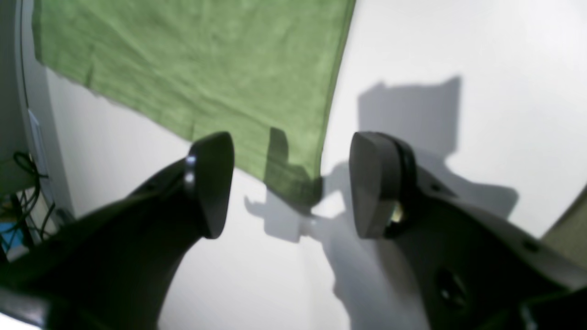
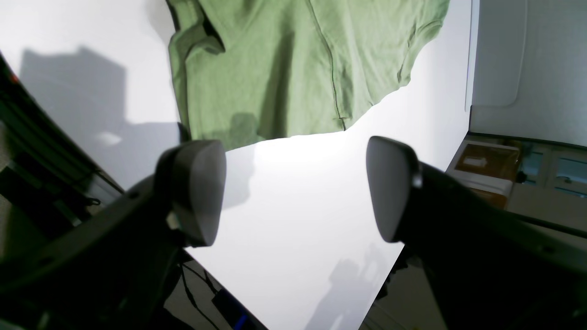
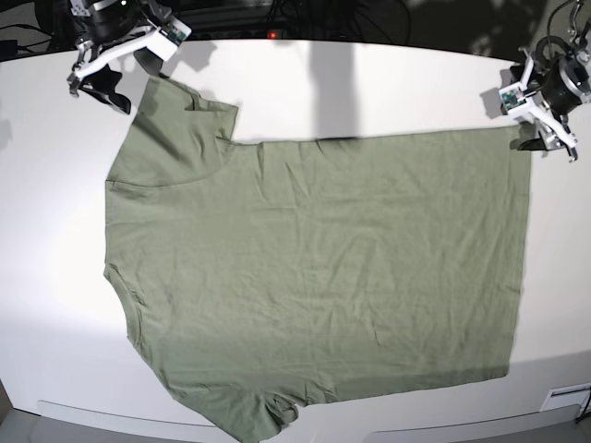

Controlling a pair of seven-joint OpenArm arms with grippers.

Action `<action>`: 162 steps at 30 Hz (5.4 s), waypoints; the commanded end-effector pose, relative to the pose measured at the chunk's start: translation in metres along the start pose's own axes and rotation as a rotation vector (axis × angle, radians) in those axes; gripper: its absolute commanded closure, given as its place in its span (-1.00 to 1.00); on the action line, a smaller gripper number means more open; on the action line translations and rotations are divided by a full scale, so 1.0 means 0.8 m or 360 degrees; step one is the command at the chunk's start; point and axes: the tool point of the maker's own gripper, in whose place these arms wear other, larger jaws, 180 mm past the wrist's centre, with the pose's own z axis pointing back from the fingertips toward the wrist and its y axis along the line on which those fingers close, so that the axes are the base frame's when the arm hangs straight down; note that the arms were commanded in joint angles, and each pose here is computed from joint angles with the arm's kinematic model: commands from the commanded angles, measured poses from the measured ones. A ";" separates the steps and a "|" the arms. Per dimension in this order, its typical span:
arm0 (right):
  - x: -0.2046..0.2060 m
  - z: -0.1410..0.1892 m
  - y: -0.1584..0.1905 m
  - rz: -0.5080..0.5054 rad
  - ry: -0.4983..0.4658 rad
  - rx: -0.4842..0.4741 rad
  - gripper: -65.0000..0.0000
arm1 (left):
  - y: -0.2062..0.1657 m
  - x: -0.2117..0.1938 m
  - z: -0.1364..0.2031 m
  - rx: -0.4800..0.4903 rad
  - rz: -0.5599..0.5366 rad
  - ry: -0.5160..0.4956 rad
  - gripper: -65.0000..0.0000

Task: Fold the T-shirt properly
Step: 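Close both grippers on the shoulder edges of the green shirt, then lift the shoulders with both grippers and pull them toward the hem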

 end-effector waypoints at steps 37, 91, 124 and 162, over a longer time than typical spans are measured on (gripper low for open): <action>0.008 -0.001 -0.019 -0.0015 -0.0042 -0.0087 -0.45 | -0.057 -0.106 -0.030 -0.0226 -0.0445 0.0495 -0.17; 0.008 -0.001 -0.013 -0.0095 -0.0037 -0.0042 -0.45 | -0.113 -0.038 -0.043 -0.0191 -0.0288 0.0142 1.00; -0.048 -0.070 0.063 -0.0339 0.0092 0.0408 -0.45 | -0.111 -0.049 -0.042 -0.0183 -0.0292 0.0224 1.00; -0.024 -0.078 0.094 -0.0125 -0.0049 0.0567 1.00 | -0.111 -0.049 -0.042 -0.0183 -0.0292 0.0222 1.00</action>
